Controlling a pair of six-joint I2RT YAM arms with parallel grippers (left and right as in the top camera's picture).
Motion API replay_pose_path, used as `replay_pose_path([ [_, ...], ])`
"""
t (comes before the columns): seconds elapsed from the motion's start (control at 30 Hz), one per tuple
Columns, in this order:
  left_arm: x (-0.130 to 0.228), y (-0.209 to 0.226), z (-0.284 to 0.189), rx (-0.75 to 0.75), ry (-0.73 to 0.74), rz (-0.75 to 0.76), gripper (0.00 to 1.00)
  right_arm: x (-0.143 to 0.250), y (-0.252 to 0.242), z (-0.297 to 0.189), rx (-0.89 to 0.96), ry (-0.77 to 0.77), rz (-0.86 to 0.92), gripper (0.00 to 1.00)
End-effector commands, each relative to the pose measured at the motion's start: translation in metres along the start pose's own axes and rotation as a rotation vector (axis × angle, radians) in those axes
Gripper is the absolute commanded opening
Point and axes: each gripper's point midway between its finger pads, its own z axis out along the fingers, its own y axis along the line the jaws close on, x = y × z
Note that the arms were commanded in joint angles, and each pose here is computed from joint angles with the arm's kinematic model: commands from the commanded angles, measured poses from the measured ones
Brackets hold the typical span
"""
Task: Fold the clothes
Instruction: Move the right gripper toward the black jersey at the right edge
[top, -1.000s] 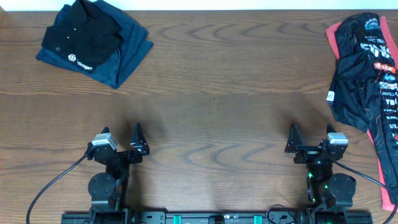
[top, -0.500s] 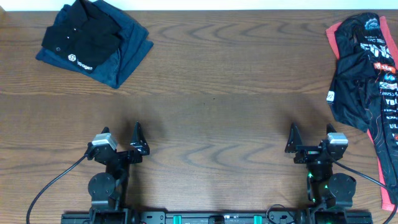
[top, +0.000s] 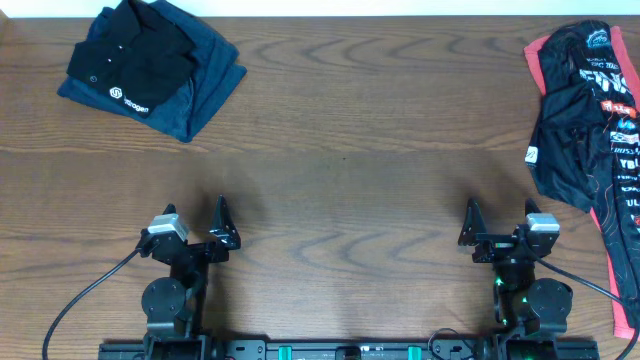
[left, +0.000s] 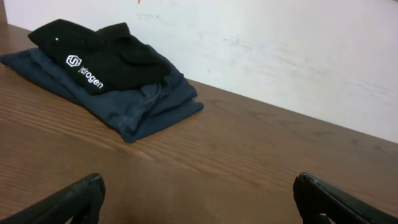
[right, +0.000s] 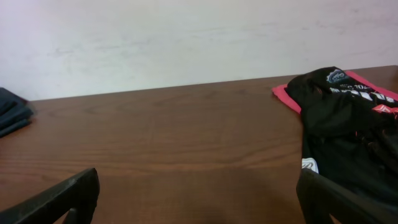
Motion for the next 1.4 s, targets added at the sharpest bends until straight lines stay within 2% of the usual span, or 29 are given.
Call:
replay_pose_path([
  [0.0, 0.013, 0.005, 0.000, -0.020, 0.045, 0.016, 0.98, 0.001, 0.002, 0.000, -0.007, 0.001, -0.011, 0.99],
  [1.03, 0.013, 0.005, 0.000, -0.020, 0.045, 0.016, 0.98, 0.000, 0.003, 0.000, -0.014, -0.003, -0.003, 0.99],
  [1.1, 0.013, 0.006, 0.000, -0.020, 0.044, 0.016, 0.98, -0.006, 0.020, -0.001, -0.108, -0.016, 0.107, 0.99],
  [1.23, 0.013, 0.006, 0.000, -0.020, 0.044, 0.016, 0.98, 0.001, 0.064, -0.012, -0.364, 0.093, 0.382, 0.99],
  [1.37, 0.013, 0.005, 0.000, -0.020, 0.045, 0.016, 0.98, 0.005, 0.079, -0.019, -0.449, 0.167, 0.525, 0.99],
])
